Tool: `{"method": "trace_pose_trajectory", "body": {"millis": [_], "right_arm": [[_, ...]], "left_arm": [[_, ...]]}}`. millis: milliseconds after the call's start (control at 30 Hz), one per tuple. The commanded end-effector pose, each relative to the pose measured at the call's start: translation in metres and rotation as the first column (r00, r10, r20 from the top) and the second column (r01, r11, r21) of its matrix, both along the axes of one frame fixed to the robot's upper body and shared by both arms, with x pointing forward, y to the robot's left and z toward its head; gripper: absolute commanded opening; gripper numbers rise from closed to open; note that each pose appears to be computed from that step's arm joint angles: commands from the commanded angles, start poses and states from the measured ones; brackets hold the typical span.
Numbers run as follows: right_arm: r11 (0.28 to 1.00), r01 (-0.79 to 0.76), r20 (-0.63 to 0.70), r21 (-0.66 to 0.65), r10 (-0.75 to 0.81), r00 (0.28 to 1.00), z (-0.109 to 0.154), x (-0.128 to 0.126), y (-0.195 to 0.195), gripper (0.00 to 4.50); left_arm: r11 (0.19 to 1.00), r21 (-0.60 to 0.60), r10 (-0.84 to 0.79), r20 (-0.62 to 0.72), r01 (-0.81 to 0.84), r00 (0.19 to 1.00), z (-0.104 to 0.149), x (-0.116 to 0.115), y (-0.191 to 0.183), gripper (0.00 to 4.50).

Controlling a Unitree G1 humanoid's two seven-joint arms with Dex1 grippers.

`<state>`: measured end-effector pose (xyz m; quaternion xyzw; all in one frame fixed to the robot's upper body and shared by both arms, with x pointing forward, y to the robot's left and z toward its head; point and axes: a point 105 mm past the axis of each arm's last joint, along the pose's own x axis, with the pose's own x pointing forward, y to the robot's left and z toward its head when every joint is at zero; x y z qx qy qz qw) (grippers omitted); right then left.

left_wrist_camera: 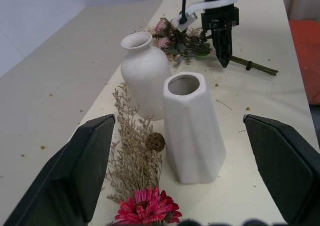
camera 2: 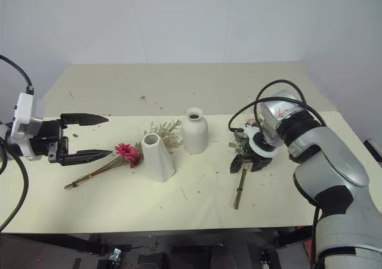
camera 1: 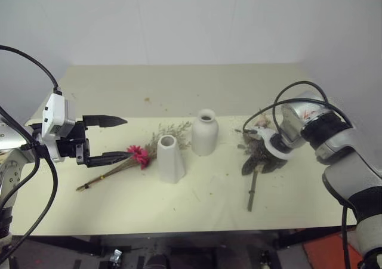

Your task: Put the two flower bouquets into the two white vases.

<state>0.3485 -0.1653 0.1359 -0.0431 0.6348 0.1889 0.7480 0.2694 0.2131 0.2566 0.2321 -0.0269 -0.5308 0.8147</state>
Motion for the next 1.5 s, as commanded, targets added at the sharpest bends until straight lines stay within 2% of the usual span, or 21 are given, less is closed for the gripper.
{"method": "trace_pose_trajectory", "body": {"millis": [33, 233, 300, 333, 500, 633, 700, 733, 800, 867, 1000, 1100, 1200, 1333, 1500], "right_arm": [[1.000, 0.013, 0.031, 0.016, -0.014, 0.999, 0.006, 0.004, 0.004, 2.86], [0.997, 0.078, 0.072, -0.016, -0.077, 0.994, 0.006, 0.011, -0.003, 0.84], [0.990, 0.131, 0.104, -0.045, -0.126, 0.987, 0.006, 0.016, -0.010, 0.28], [0.985, 0.157, 0.135, -0.074, -0.146, 0.980, 0.005, 0.019, -0.015, 0.20], [0.946, 0.307, 0.285, -0.105, -0.267, 0.921, 0.010, 0.036, -0.037, 0.20], [0.890, 0.456, 0.478, -0.001, -0.400, 0.782, 0.032, 0.060, -0.056, 0.20], [0.880, 0.469, 0.658, 0.074, -0.396, 0.640, 0.057, 0.080, -0.064, 0.20], [0.883, 0.460, 0.714, 0.095, -0.383, 0.587, 0.066, 0.084, -0.066, 0.20], [0.896, 0.376, 0.803, 0.235, -0.397, 0.444, 0.100, 0.094, -0.061, 0.20], [0.903, 0.292, 0.862, 0.315, -0.401, 0.309, 0.128, 0.098, -0.060, 0.20], [0.905, 0.107, 0.900, 0.411, -0.421, 0.108, 0.170, 0.097, -0.051, 0.20], [0.884, -0.082, 0.888, 0.459, -0.457, 0.042, 0.194, 0.089, -0.037, 0.20], [0.856, -0.236, 0.884, 0.459, -0.467, 0.025, 0.207, 0.079, -0.019, 0.20], [0.867, -0.338, 0.922, 0.367, -0.388, 0.007, 0.208, 0.073, 0.009, 0.20], [0.819, -0.507, 0.944, 0.269, -0.328, -0.030, 0.212, 0.056, 0.047, 0.20]], "left_arm": [[1.000, 0.006, 0.005, 0.051, -0.005, 0.999, 0.013, -0.007, 0.001, 4.50], [1.000, 0.007, 0.015, 0.053, -0.016, 0.998, 0.014, -0.008, 0.002, 4.50], [1.000, 0.006, 0.019, 0.054, -0.019, 0.998, 0.015, -0.007, 0.003, 4.50], [1.000, 0.005, 0.020, 0.054, -0.020, 0.998, 0.015, -0.007, 0.003, 4.50], [1.000, 0.004, 0.021, 0.060, -0.021, 0.998, 0.018, -0.003, 0.003, 4.50], [1.000, 0.006, 0.020, 0.066, -0.021, 0.998, 0.021, 0.000, 0.004, 4.50], [1.000, 0.006, 0.017, 0.068, -0.018, 0.998, 0.023, 0.001, 0.005, 4.50], [1.000, 0.005, 0.015, 0.069, -0.015, 0.998, 0.024, 0.002, 0.005, 4.50], [1.000, -0.012, 0.000, 0.071, 0.000, 0.997, 0.027, 0.004, 0.003, 4.50], [0.999, -0.034, -0.014, 0.070, 0.016, 0.997, 0.031, 0.006, 0.002, 4.50], [0.996, -0.091, -0.017, 0.027, 0.019, 0.999, 0.036, 0.011, -0.001, 4.50], [0.990, -0.138, -0.001, -0.011, 0.000, 1.000, 0.040, 0.015, -0.004, 4.50], [0.984, -0.177, 0.023, -0.031, -0.028, 0.999, 0.044, 0.018, -0.005, 4.50], [0.971, -0.229, 0.067, -0.016, -0.069, 0.998, 0.050, 0.021, -0.002, 4.50], [0.960, -0.264, 0.094, -0.004, -0.091, 0.996, 0.049, 0.019, -0.003, 4.50]]}}
